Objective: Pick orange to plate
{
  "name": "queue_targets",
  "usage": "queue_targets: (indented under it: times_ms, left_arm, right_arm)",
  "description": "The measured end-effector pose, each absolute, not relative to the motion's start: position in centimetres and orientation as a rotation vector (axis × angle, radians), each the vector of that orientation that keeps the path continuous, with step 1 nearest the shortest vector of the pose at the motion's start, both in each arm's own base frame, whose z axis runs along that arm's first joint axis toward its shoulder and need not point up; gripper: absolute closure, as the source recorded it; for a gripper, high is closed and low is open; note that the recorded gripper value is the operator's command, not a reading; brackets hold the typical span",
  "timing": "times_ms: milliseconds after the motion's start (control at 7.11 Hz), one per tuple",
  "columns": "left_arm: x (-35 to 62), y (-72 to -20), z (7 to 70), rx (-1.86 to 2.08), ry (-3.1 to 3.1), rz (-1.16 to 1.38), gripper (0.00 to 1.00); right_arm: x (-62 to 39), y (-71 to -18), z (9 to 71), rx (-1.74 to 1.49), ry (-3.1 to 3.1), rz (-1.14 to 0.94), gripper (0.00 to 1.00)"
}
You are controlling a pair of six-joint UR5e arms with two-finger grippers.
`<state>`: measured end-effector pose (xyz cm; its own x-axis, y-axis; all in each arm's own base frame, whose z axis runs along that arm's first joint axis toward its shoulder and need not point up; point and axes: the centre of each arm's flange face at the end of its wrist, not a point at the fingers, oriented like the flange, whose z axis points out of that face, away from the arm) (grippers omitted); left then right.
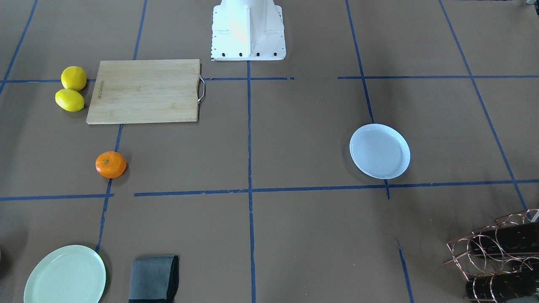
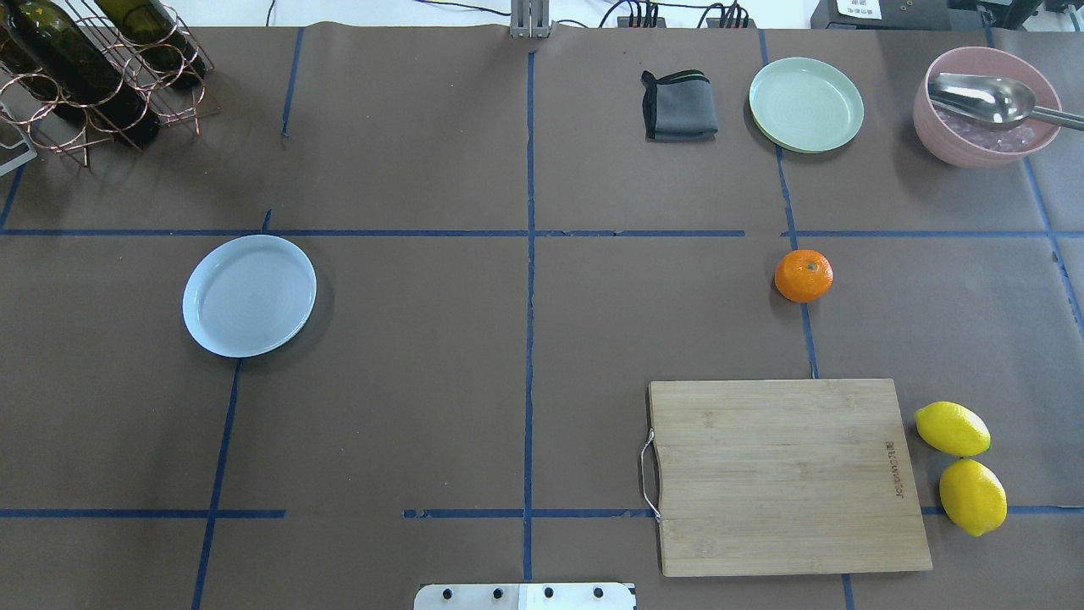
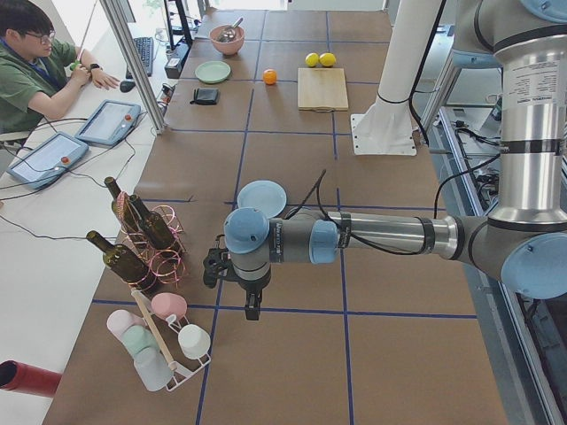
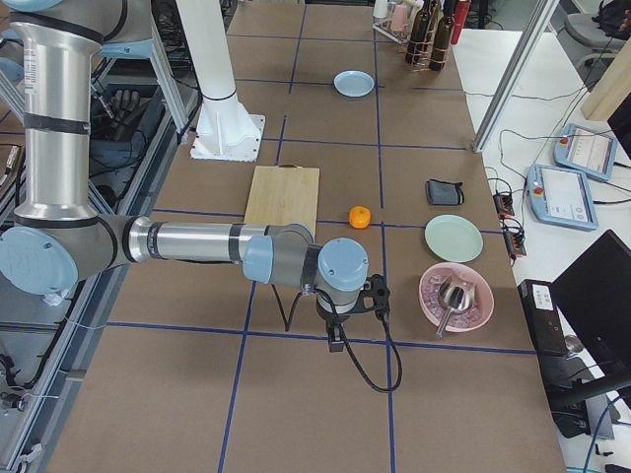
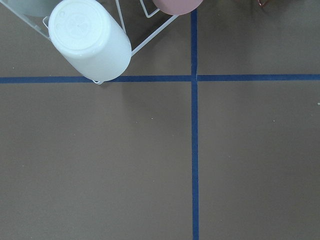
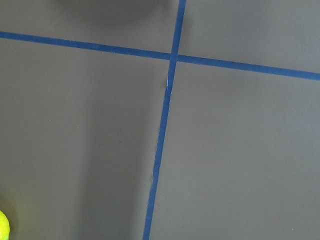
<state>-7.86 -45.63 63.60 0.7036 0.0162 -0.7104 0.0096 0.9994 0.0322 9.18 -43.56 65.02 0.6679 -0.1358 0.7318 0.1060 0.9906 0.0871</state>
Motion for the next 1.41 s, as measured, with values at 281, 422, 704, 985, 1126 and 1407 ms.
queue_targets:
  times_ms: [281,422,704,985,1126,1407]
  left_arm:
    - [-7.8,-46.0,63.2,0.046,0.790,0.009,0.00]
    - [-7.7,-46.7,62.5,0.079,0.789,0.024,0.00]
    - [-6.3,-48.1,60.5,0.200,0.792,0.080,0.00]
    - [-1.0,-49.1,58.3,0.251,0.845,0.066,0.00]
    - [2.9,-49.2,57.1,0.256,0.889,0.044,0.00]
    - [10.3,-48.2,55.2,0.231,0.979,-0.019,0.00]
  right_arm:
    - [9.2,-43.7,64.8,0.046,-0.825,-0.132,0.00]
    - [9.2,-43.9,64.5,0.048,-0.823,-0.116,0.00]
    - [9.3,-44.7,63.5,0.044,-0.818,-0.061,0.00]
    - [9.3,-45.9,62.3,0.049,-0.809,-0.031,0.00]
    - [9.3,-46.9,61.3,0.064,-0.802,-0.030,0.00]
    - [9.2,-47.5,60.8,0.071,-0.802,-0.028,0.00]
